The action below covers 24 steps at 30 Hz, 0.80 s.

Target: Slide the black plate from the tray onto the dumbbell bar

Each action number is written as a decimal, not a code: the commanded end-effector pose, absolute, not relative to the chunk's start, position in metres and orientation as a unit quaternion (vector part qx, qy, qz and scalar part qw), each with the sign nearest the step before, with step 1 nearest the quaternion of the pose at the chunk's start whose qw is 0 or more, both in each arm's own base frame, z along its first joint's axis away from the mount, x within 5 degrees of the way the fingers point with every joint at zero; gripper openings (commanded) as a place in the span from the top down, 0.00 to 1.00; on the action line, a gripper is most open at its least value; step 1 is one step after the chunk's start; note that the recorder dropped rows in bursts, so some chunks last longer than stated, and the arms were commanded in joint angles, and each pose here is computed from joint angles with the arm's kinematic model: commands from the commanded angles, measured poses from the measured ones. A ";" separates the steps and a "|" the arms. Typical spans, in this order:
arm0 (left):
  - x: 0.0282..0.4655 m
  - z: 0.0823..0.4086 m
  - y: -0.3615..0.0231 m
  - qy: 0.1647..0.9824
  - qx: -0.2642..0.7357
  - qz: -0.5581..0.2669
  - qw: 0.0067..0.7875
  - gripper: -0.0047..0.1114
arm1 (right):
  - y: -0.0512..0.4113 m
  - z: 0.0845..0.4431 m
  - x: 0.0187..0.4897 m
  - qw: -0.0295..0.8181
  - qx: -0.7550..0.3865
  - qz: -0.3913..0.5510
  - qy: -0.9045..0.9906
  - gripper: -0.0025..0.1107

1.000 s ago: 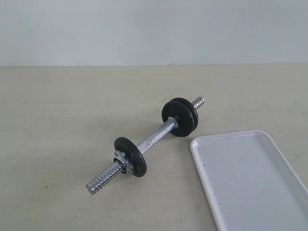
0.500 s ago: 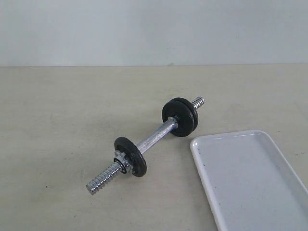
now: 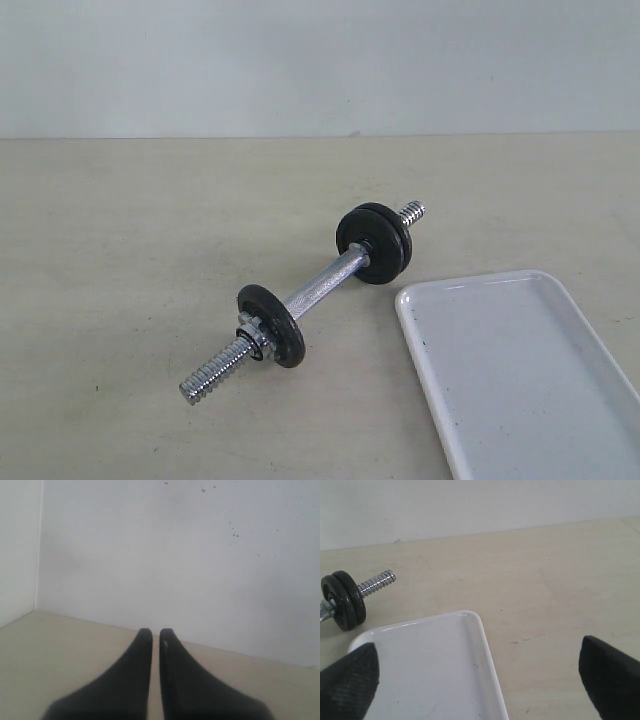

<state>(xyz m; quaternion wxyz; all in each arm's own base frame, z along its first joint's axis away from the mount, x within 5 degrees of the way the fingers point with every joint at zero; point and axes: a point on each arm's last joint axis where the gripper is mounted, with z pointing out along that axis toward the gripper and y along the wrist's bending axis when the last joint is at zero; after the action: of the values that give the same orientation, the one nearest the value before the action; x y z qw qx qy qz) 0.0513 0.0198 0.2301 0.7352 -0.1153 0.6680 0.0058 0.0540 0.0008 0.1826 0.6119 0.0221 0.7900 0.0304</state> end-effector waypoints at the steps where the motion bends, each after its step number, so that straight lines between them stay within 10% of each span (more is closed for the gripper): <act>1: 0.053 0.228 0.010 0.678 -0.055 -0.011 0.733 0.92 | 0.001 0.183 0.054 0.616 0.020 0.030 0.787 0.06; 24: 0.055 0.193 -0.006 0.750 0.072 -0.002 0.658 0.92 | 0.001 0.183 0.054 0.616 0.020 0.030 0.787 0.06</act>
<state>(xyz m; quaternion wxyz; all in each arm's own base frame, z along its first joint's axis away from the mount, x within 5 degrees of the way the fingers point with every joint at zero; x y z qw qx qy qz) 0.0558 -0.0055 0.2039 0.6936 0.0766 0.7162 0.0070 0.0540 0.0008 0.1826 0.6119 0.0221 0.7900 0.0304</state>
